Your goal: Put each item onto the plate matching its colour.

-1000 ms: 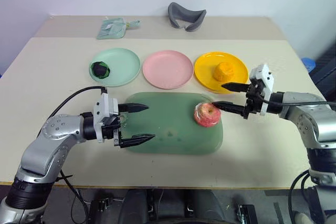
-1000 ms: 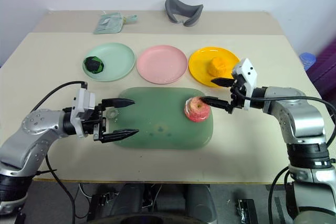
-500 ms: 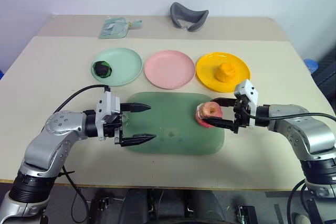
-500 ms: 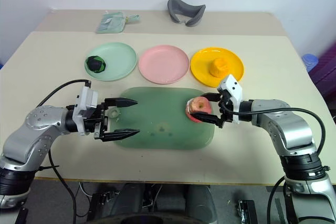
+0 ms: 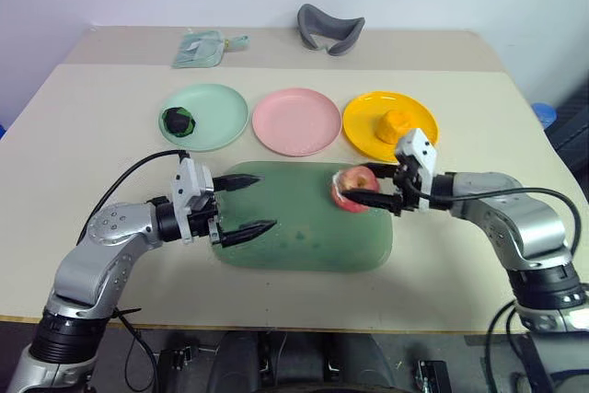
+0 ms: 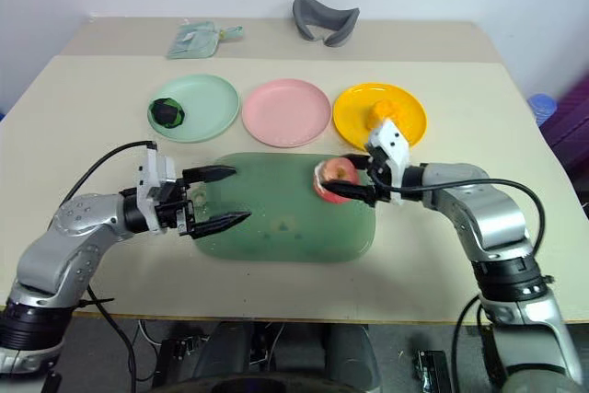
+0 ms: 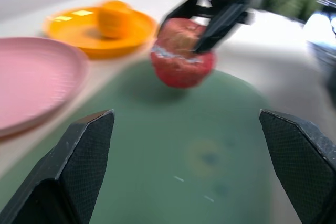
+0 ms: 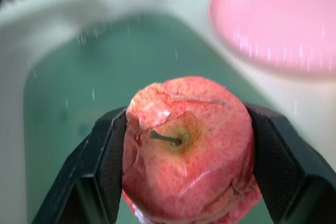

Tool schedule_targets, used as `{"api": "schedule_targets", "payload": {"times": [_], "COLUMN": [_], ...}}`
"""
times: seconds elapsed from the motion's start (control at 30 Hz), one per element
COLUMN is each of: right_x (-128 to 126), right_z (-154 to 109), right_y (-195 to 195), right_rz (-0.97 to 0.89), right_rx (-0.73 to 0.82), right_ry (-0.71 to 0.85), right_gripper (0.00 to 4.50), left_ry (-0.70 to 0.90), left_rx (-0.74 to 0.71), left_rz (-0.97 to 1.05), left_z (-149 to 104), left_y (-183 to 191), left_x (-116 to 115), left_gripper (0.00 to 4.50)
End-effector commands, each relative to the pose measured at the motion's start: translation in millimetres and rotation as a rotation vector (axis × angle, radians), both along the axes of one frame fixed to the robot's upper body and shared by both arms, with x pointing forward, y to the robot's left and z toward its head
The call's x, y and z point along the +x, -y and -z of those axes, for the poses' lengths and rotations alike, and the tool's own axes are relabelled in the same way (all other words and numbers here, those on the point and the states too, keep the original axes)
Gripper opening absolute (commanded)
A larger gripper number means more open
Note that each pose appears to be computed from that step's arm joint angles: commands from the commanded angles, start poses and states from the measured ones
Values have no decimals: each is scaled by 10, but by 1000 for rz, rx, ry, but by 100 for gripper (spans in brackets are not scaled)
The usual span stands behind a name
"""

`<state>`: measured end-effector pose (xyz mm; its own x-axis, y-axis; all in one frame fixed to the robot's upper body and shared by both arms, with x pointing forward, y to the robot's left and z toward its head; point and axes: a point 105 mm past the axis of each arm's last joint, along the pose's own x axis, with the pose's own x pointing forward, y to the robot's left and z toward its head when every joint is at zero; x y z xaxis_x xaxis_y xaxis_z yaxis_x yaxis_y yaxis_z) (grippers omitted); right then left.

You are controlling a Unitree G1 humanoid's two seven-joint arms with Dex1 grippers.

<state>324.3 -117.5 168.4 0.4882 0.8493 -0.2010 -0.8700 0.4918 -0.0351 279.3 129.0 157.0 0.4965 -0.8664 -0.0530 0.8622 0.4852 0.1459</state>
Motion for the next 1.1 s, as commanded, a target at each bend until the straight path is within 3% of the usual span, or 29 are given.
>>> {"api": "schedule_targets", "payload": {"times": [0.03, 0.27, 0.43, 0.57, 0.63, 0.87, 0.97, 1.1], "right_x": [192, 782, 1095, 1193, 1210, 1018, 609, 117], "right_z": [-282, -269, -202, -182, -217, -489, -537, -296], "right_y": [-188, -451, -563, -629, -638, -404, -152, 107], "right_rz": [42, 149, 209, 215, 219, 172, 110, 67], "right_rx": [64, 121, 113, 114, 118, 184, 187, 95], "right_ry": [136, 215, 237, 234, 254, 383, 432, 320], "right_gripper": [268, 268, 268, 446, 449, 449, 449, 449], "left_ry": [62, 82, 104, 106, 104, 91, 70, 43], "left_rx": [-20, -92, -115, -106, -102, -79, -55, -23], "left_rz": [-200, -441, -466, -475, -484, -468, -426, -314], "left_z": [-85, -101, -180, -175, -169, -130, -98, -84], "left_y": [-85, 32, 149, 122, 88, 44, -16, -67], "left_x": [212, 451, 461, 405, 378, 295, 251, 177], "left_gripper": [450, 450, 450, 450, 450, 450, 450, 450]}}
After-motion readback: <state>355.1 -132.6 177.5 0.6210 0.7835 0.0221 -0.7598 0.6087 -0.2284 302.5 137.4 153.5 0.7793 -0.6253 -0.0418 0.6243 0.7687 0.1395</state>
